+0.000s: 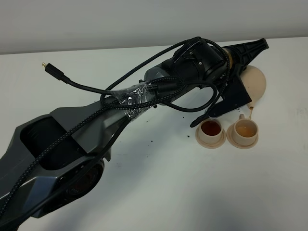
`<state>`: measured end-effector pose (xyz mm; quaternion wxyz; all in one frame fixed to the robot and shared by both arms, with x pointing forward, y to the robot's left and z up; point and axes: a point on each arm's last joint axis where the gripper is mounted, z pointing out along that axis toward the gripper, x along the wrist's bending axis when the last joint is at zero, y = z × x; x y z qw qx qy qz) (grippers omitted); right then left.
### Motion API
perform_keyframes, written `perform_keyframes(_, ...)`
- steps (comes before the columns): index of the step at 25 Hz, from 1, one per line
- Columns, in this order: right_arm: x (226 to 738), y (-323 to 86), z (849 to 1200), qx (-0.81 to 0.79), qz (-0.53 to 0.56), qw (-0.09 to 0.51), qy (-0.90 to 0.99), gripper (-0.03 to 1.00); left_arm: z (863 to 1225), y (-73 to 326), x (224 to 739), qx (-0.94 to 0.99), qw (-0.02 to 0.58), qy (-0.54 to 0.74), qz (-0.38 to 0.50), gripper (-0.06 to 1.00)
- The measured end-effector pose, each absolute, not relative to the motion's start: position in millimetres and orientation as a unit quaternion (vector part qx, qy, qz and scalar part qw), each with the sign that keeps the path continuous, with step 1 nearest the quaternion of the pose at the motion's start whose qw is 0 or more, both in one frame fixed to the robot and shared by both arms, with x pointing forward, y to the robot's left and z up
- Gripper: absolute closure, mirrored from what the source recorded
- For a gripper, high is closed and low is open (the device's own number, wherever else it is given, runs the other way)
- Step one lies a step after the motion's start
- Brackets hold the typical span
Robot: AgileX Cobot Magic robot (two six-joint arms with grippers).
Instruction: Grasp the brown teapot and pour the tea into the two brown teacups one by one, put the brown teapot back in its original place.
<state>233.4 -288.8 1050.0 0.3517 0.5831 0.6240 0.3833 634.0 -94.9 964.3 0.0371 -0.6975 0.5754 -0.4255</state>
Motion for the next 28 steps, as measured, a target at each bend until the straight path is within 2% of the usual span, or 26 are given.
perform_keyframes(28, 233.4, -288.8, 1050.0, 0.583, 0.383, 0.352, 0.624, 0.66, 965.9, -104.4, 626.6, -0.666, 0.044, 0.604, -0.436, 0.79)
